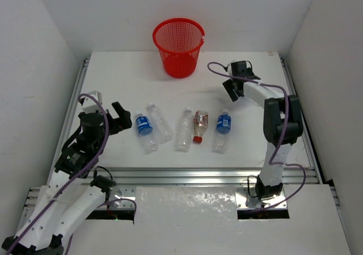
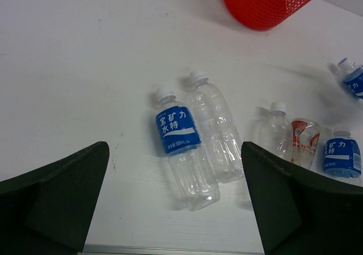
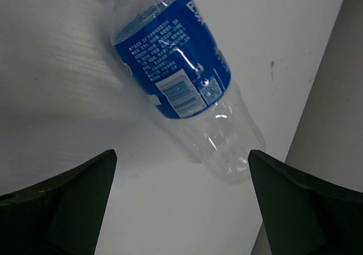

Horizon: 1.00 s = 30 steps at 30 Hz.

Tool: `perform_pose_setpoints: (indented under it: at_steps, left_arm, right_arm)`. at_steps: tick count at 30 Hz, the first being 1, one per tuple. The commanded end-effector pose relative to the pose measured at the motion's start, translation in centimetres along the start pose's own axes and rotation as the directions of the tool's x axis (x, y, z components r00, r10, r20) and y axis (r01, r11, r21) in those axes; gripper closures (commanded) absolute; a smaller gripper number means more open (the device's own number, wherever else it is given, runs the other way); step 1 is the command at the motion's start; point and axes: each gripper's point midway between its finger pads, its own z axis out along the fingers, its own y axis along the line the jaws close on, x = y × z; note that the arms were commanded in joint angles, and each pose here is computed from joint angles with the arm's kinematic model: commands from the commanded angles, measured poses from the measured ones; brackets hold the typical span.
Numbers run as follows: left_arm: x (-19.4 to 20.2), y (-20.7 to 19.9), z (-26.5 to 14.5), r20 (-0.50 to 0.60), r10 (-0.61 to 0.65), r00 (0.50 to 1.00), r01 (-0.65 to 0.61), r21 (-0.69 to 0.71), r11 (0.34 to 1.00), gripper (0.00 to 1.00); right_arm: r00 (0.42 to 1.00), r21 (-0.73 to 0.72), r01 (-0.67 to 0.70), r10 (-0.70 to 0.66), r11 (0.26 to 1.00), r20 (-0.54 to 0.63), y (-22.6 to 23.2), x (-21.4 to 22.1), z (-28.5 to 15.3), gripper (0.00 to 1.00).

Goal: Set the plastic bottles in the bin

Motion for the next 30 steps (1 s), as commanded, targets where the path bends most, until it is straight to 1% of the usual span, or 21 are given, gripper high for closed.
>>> perform_pose_setpoints:
  at_steps: [1, 4, 9, 10, 11, 14, 15, 17, 18, 21, 22, 23, 24, 25, 26, 27, 28, 29, 30]
  left_arm:
    - [-1.5, -0.7, -0.1, 0.052, -0.017, 0.999, 0.015, 0.036, 0.999, 0.0]
    - [-1.5, -1.0, -0.2, 0.054, -0.017, 0.998, 0.014, 0.051, 0.999, 0.0]
    - [-1.3, -1.2, 0.0, 0.044, -0.006, 0.999, 0.004, 0.059, 0.998, 0.0]
    - [-1.3, -1.2, 0.0, 0.043, -0.006, 0.999, 0.004, 0.06, 0.998, 0.0]
    - [-1.4, -1.2, 0.0, 0.045, -0.007, 0.999, 0.004, 0.06, 0.998, 0.0]
    - [-1.1, -1.2, 0.2, 0.036, -0.003, 0.999, 0.001, 0.056, 0.998, 0.0]
    - [-1.1, -1.2, 0.2, 0.035, -0.001, 0.999, -0.001, 0.056, 0.998, 0.0]
    - [-0.8, -1.3, 0.5, 0.02, 0.006, 1.0, -0.007, 0.057, 0.998, 0.0]
    - [-0.8, -1.4, 0.6, 0.015, 0.009, 1.0, -0.01, 0.057, 0.998, 0.0]
    - [-0.6, -1.6, 0.7, 0.004, 0.013, 1.0, -0.013, 0.062, 0.998, 0.0]
    - [-0.8, -1.8, 0.6, 0.007, 0.012, 1.0, -0.012, 0.074, 0.997, 0.0]
    - [-1.1, -2.3, 0.6, 0.01, 0.024, 1.0, -0.025, 0.098, 0.995, 0.0]
    - [-0.8, -3.7, 0.3, -0.015, 0.027, 1.0, -0.024, 0.173, 0.985, 0.0]
    - [-1.3, -4.9, -0.1, -0.018, 0.024, 1.0, -0.019, 0.229, 0.973, 0.0]
    - [-1.1, -7.5, -0.8, -0.053, 0.014, 0.999, 0.006, 0.359, 0.933, 0.0]
    - [-1.3, -9.4, -1.6, -0.066, 0.015, 0.998, 0.017, 0.453, 0.891, 0.0]
    - [-1.4, -10.9, -2.1, -0.079, 0.013, 0.997, 0.03, 0.525, 0.851, 0.0]
    - [-2.8, -13.0, -3.0, -0.052, -0.02, 0.998, 0.048, 0.617, 0.786, 0.0]
    - [-2.4, -14.9, -4.4, -0.083, -0.006, 0.997, 0.064, 0.714, 0.697, 0.0]
  right_arm:
    - [0.993, 0.085, 0.094, -0.099, 0.992, 0.057, -3.2, -2.5, 1.9, 0.01]
    - [0.993, 0.037, 0.095, -0.098, 0.995, 0.071, -3.0, -2.1, 3.9, 0.01]
    - [0.992, -0.016, 0.119, -0.118, 0.993, 0.036, -1.8, 0.2, 7.2, 0.01]
    - [0.993, -0.032, 0.116, -0.115, 0.993, 0.027, -1.5, 0.6, 7.4, 0.04]
    - [0.995, -0.054, 0.096, -0.094, 0.994, 0.027, -1.0, 0.7, 7.5, 0.16]
    - [0.998, -0.065, 0.049, -0.047, 0.997, 0.035, -0.8, 0.7, 7.1, 0.46]
    - [0.998, -0.055, 0.034, -0.031, 0.998, 0.059, -1.4, 0.0, 6.5, 0.49]
    - [0.998, -0.055, 0.02, -0.017, 0.998, 0.058, -1.7, -0.3, 6.1, 0.54]
    - [0.999, -0.049, 0.013, -0.01, 0.999, 0.05, -2.1, -0.1, 6.0, 0.64]
    - [0.998, -0.095, -0.04, 0.044, 0.995, 0.041, -1.8, -0.1, 5.1, 0.81]
    - [0.995, -0.099, -0.067, 0.074, 0.993, 0.068, -2.3, -0.8, 3.8, 0.83]
    - [0.987, -0.116, -0.129, 0.138, 0.985, 0.079, -2.2, -1.3, 2.9, 0.83]
    - [0.978, -0.153, -0.16, 0.177, 0.975, 0.11, -2.1, -2.2, 1.6, 0.84]
    - [0.951, -0.18, -0.232, 0.261, 0.956, 0.163, -2.8, -3.8, -1.3, 0.84]
    - [0.933, -0.224, -0.253, 0.298, 0.941, 0.201, -2.7, -4.8, -3.2, 0.85]
    - [0.91, -0.27, -0.27, 0.337, 0.924, 0.241, -2.5, -5.7, -5.1, 0.85]
    - [0.86, -0.353, -0.31, 0.419, 0.883, 0.293, -2.2, -6.7, -9.0, 0.86]
    - [0.825, -0.412, -0.32, 0.464, 0.854, 0.322, -1.8, -7.5, -11.1, 0.87]
    - [0.807, -0.481, -0.33, 0.507, 0.812, 0.303, -0.3, -6.8, -12.4, 0.87]
